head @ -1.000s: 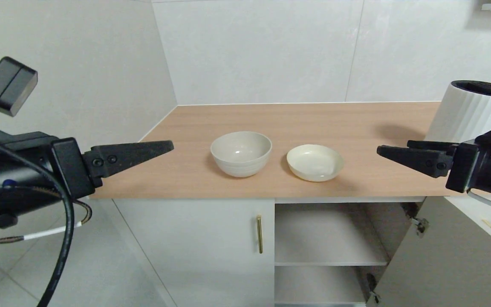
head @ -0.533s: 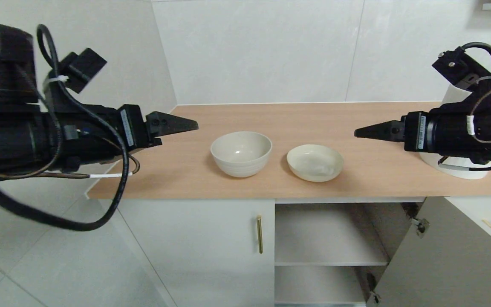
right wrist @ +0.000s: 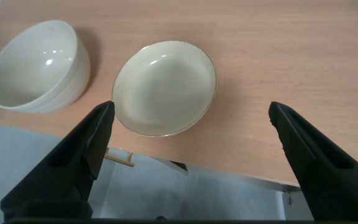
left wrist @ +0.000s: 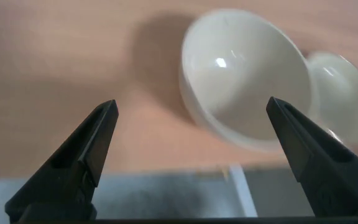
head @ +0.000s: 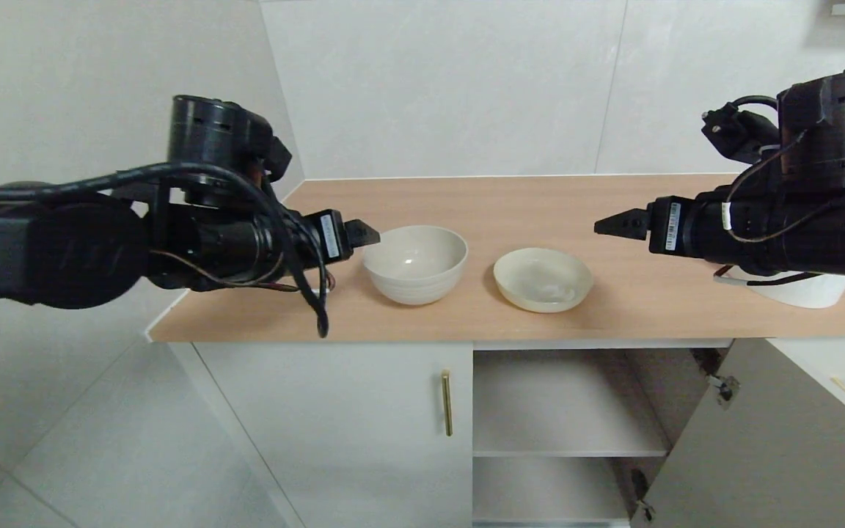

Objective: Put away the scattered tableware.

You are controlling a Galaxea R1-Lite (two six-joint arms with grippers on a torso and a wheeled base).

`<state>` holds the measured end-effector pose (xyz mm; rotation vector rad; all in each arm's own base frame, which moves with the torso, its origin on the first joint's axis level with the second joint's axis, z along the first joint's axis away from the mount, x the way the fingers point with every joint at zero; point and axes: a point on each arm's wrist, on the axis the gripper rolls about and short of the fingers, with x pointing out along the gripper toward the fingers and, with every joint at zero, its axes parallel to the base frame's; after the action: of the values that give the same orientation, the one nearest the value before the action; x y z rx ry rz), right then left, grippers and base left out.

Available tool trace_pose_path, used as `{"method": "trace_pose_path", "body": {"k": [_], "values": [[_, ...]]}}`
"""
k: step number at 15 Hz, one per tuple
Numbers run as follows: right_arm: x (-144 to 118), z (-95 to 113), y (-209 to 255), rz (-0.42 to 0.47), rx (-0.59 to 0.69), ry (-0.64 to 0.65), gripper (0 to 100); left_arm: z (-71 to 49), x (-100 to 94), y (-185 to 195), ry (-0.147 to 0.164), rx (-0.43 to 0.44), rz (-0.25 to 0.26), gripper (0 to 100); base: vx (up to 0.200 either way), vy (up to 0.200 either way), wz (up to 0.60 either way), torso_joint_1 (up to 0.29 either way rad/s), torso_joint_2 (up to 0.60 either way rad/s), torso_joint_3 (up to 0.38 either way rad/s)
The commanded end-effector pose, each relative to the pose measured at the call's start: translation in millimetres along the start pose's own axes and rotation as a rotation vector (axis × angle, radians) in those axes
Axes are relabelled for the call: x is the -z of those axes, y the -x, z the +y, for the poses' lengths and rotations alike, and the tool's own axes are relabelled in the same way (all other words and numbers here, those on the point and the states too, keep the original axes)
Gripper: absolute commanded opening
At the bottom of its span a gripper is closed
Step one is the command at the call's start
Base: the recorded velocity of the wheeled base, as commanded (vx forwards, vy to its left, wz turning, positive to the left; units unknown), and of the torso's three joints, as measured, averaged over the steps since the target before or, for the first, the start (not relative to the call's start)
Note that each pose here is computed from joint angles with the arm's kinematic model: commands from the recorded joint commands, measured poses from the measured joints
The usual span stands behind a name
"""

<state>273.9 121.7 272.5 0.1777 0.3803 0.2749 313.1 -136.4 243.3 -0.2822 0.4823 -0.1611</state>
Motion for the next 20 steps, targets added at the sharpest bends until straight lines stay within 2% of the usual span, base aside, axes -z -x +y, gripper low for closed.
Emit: {"method": "trace_pose_path", "body": {"k": [1,2,7,8,10,12,13,14,16,18,20], "values": [[5,-1,-2,0.017,0.002,0.006,100,-12.5,24.0,-40,-0.031,-0.048,0.021,100,0.0,0.0,0.0,0.0,0.0,0.0],[5,-1,-1,0.016,0.002,0.007,100,-15.6,28.2,-46,-0.035,-0.044,0.021,100,0.0,0.0,0.0,0.0,0.0,0.0],[6,-1,-1,0.016,0.002,0.007,100,-16.0,33.2,-58,-0.037,-0.055,0.032,100,0.0,0.0,0.0,0.0,0.0,0.0],[6,-1,0,0.013,0.001,0.007,100,-15.9,34.3,-60,-0.036,-0.057,0.034,0,0.0,0.0,0.0,0.0,0.0,0.0],[5,-1,2,0.007,-0.001,0.006,100,-16.1,33.0,-59,-0.032,-0.054,0.031,0,0.0,0.0,0.0,0.0,0.0,0.0],[4,-1,3,0.005,-0.001,0.006,100,-17.6,28.4,-56,-0.022,-0.04,-0.004,0,0.0,0.0,0.0,0.0,0.0,0.0],[4,-1,3,0.005,-0.001,0.006,100,-18.5,24.4,-52,-0.012,-0.032,-0.04,0,0.0,0.0,0.0,0.0,0.0,0.0],[4,-1,3,0.005,-0.001,0.006,100,-18.7,15.1,-35,0.002,-0.024,-0.087,0,0.0,0.0,0.0,0.0,0.0,0.0],[5,-1,1,0.01,0.0,0.008,100,-17.1,-0.1,4,0.017,0.012,-0.15,0,0.0,0.0,0.0,0.0,0.0,0.0],[8,-1,-10,0.029,0.012,0.012,100,-14.1,-5.3,28,0.022,0.034,-0.179,0,0.0,0.0,0.0,0.0,0.0,0.0],[15,-2,-25,0.062,0.034,0.016,100,-12.0,-3.9,37,0.019,0.062,-0.171,0,0.0,0.0,0.0,0.0,0.0,0.0]]}}
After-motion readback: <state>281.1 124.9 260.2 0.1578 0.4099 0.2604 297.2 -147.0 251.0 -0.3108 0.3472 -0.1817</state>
